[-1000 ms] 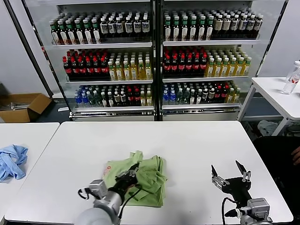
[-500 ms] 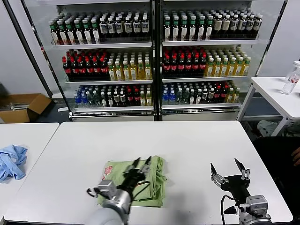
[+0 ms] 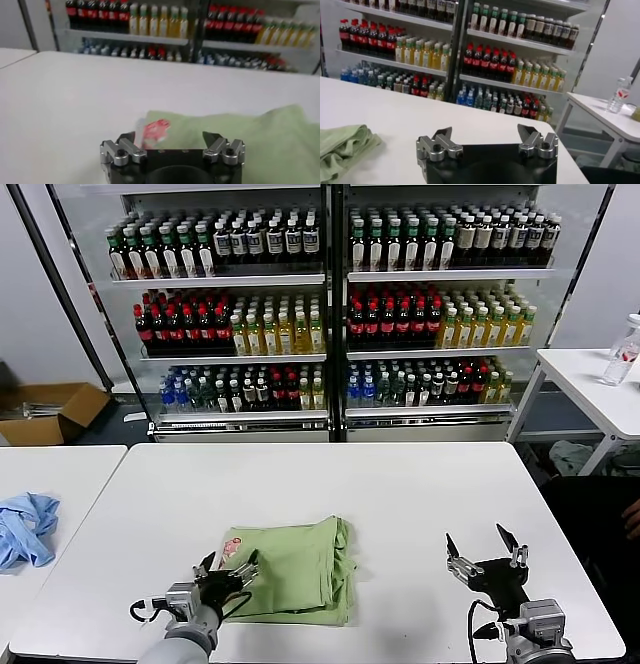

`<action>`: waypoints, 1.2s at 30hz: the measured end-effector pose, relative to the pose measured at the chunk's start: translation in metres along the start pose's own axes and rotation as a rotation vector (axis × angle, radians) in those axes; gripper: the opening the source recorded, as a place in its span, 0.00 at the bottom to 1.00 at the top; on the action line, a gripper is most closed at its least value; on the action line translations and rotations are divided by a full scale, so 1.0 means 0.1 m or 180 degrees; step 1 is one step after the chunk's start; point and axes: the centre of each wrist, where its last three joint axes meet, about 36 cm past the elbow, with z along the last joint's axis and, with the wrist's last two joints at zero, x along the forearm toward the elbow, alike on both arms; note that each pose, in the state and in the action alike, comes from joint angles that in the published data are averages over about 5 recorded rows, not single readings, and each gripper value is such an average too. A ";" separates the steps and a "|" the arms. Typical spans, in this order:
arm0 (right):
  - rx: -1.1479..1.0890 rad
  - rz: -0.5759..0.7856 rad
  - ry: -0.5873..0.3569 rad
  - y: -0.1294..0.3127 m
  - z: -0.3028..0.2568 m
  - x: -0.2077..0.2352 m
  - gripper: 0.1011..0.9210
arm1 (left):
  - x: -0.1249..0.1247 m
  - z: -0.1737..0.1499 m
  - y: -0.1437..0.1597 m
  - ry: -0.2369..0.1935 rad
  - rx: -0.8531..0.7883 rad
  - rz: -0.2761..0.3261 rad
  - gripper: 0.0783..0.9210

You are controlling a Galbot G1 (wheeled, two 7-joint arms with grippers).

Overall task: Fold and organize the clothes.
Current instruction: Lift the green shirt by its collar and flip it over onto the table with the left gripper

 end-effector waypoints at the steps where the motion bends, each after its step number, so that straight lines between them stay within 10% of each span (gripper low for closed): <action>1: 0.0000 0.0000 0.0001 0.00 0.00 0.00 0.88 | -0.01 0.01 0.02 0.0020 -0.0002 -0.0027 0.88; 19: -0.0022 0.0003 0.0012 0.03 0.01 0.01 0.88 | -0.05 0.08 0.11 0.0227 0.0300 0.0070 0.34; 28: -0.0003 0.0012 0.0002 0.01 0.02 -0.01 0.88 | 0.04 -0.11 0.26 0.0046 0.0239 0.0094 0.06; 36: -0.0027 0.0006 -0.0036 0.03 0.02 -0.06 0.88 | 0.24 -0.53 1.05 -0.0209 -0.0295 -0.0376 0.04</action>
